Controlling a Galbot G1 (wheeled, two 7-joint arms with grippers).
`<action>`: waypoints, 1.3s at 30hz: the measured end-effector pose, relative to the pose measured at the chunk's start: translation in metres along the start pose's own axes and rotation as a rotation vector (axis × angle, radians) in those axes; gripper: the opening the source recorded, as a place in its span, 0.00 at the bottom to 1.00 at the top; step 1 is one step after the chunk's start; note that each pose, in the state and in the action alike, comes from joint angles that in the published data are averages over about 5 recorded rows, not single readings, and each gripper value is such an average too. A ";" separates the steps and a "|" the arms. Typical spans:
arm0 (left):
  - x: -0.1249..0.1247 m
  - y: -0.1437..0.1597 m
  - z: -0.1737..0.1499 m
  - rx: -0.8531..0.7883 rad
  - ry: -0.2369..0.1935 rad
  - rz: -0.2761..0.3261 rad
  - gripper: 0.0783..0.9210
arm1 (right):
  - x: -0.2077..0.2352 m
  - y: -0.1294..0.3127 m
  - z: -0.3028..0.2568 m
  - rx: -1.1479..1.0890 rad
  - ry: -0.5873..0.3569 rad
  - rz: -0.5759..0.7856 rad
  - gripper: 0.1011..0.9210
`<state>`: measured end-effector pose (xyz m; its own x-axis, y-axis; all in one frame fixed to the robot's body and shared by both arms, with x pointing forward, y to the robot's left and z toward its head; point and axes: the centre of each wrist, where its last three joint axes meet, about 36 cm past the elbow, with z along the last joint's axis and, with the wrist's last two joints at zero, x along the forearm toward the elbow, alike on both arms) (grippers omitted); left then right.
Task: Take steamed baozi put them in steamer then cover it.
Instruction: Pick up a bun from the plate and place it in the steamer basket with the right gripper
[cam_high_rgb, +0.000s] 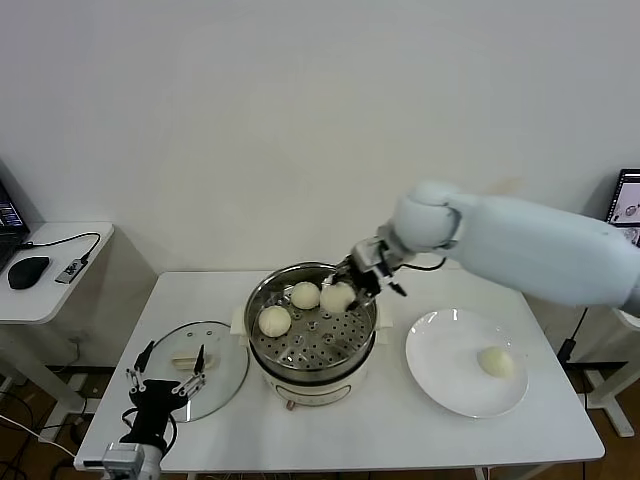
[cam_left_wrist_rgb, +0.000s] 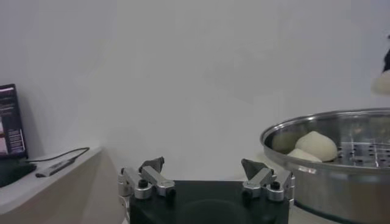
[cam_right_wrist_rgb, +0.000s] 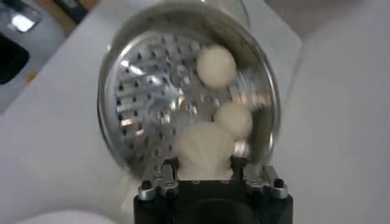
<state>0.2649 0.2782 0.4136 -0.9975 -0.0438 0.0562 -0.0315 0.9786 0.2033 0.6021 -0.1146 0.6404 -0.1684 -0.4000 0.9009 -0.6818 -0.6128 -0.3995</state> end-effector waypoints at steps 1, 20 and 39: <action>0.000 0.000 0.000 0.000 0.000 -0.003 0.88 | -0.006 -0.002 -0.003 0.028 -0.005 -0.007 0.55; 0.002 0.002 0.001 0.002 0.001 -0.021 0.88 | -0.076 -0.008 -0.031 0.414 -0.064 -0.110 0.55; -0.001 0.002 -0.002 -0.007 -0.011 -0.013 0.88 | -0.027 -0.008 -0.014 0.426 -0.021 -0.057 0.88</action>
<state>0.2657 0.2797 0.4159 -0.9976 -0.0538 0.0426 -0.0436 0.9766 0.2106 0.6025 -0.0894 0.6221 -0.1216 -0.3685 0.9216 -0.3341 -0.8592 -0.3876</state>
